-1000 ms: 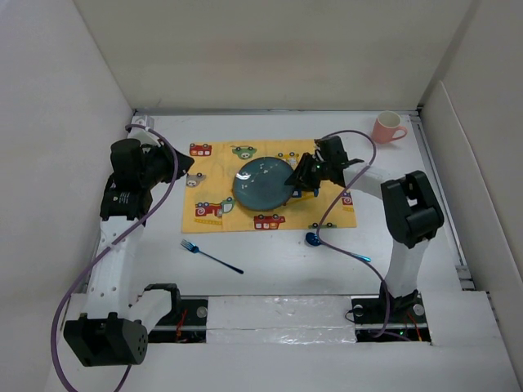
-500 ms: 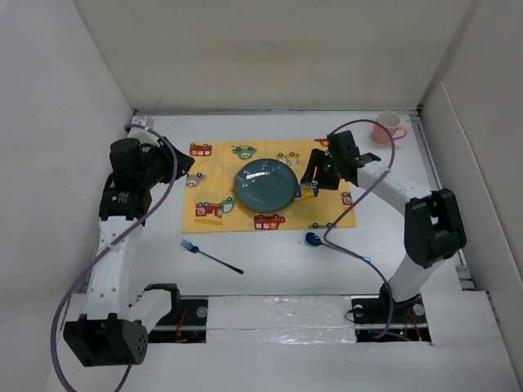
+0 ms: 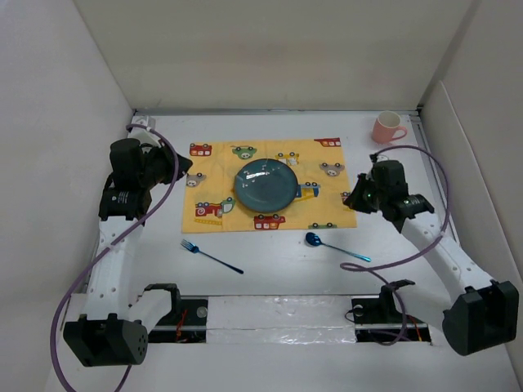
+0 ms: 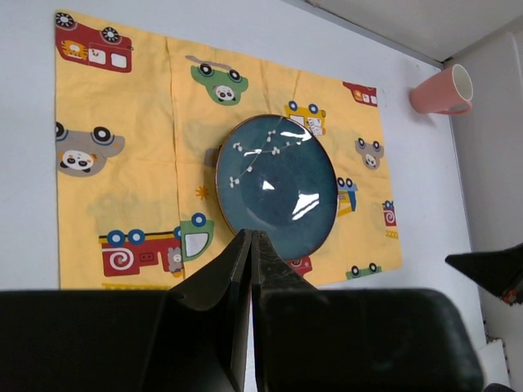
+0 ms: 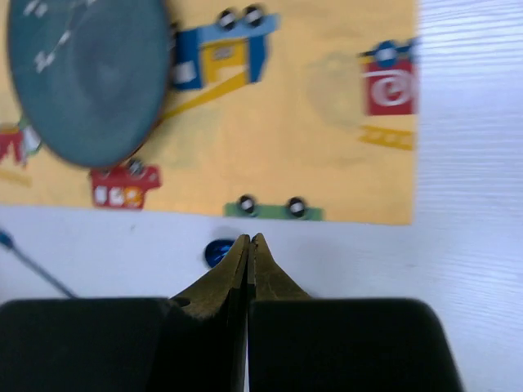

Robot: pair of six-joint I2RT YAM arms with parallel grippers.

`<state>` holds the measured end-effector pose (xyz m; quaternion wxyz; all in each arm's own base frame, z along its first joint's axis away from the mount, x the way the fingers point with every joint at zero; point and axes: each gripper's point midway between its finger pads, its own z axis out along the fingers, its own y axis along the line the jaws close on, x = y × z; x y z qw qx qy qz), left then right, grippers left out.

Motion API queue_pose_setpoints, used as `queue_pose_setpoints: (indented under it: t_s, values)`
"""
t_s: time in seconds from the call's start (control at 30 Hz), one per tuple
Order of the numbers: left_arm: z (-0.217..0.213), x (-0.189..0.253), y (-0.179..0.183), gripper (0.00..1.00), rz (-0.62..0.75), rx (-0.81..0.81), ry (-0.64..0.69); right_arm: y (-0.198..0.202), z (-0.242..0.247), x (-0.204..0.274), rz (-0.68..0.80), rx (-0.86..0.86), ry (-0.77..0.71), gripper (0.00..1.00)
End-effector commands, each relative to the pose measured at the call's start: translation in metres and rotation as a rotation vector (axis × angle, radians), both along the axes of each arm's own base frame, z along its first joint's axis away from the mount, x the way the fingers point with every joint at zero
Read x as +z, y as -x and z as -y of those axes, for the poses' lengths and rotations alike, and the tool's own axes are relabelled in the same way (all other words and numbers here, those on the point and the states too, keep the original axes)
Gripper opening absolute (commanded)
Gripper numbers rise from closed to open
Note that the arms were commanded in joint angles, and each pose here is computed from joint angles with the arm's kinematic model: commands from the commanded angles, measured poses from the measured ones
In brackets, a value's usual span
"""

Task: Set the dinner table for one person

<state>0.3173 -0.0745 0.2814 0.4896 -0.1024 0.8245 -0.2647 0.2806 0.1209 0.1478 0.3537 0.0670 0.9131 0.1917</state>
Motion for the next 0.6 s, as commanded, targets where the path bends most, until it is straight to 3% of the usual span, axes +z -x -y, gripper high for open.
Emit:
queue_pose_setpoints:
  t_s: [0.0, 0.1, 0.17, 0.2, 0.27, 0.3, 0.33, 0.37, 0.43, 0.57]
  values:
    - [0.011, 0.013, 0.000, 0.01, 0.049, -0.057, 0.033, -0.038, 0.050, 0.015, 0.038, -0.201, 0.008, 0.00]
    - [0.014, 0.011, -0.004, 0.07, 0.043, -0.073, 0.048, -0.077, 0.079, 0.029, 0.042, -0.325, -0.014, 0.00]
    - [0.013, 0.006, -0.006, 0.14, 0.033, -0.064, 0.049, -0.117, 0.102, 0.067, 0.120, -0.406, -0.018, 0.00]
    - [0.013, 0.005, -0.007, 0.17, 0.029, -0.061, 0.051, -0.135, 0.120, 0.054, 0.076, -0.477, 0.032, 0.00]
    - [0.014, 0.002, -0.006, 0.21, 0.025, -0.063, 0.055, -0.173, 0.147, 0.092, 0.166, -0.554, 0.061, 0.10]
    - [0.013, 0.002, -0.005, 0.22, 0.025, -0.061, 0.057, -0.189, 0.156, 0.070, 0.103, -0.577, 0.089, 0.17]
    - [0.013, 0.003, -0.004, 0.23, 0.029, -0.058, 0.055, -0.199, 0.161, 0.072, 0.097, -0.593, 0.105, 0.29]
    - [0.013, -0.001, -0.003, 0.23, 0.020, -0.057, 0.059, -0.218, 0.173, 0.098, 0.153, -0.628, 0.105, 0.34]
    - [0.014, -0.001, -0.001, 0.24, 0.018, -0.061, 0.061, -0.233, 0.191, 0.070, 0.076, -0.676, 0.163, 0.44]
    - [0.012, -0.009, -0.001, 0.25, 0.000, -0.052, 0.053, -0.251, 0.228, 0.061, 0.052, -0.783, 0.237, 0.53]
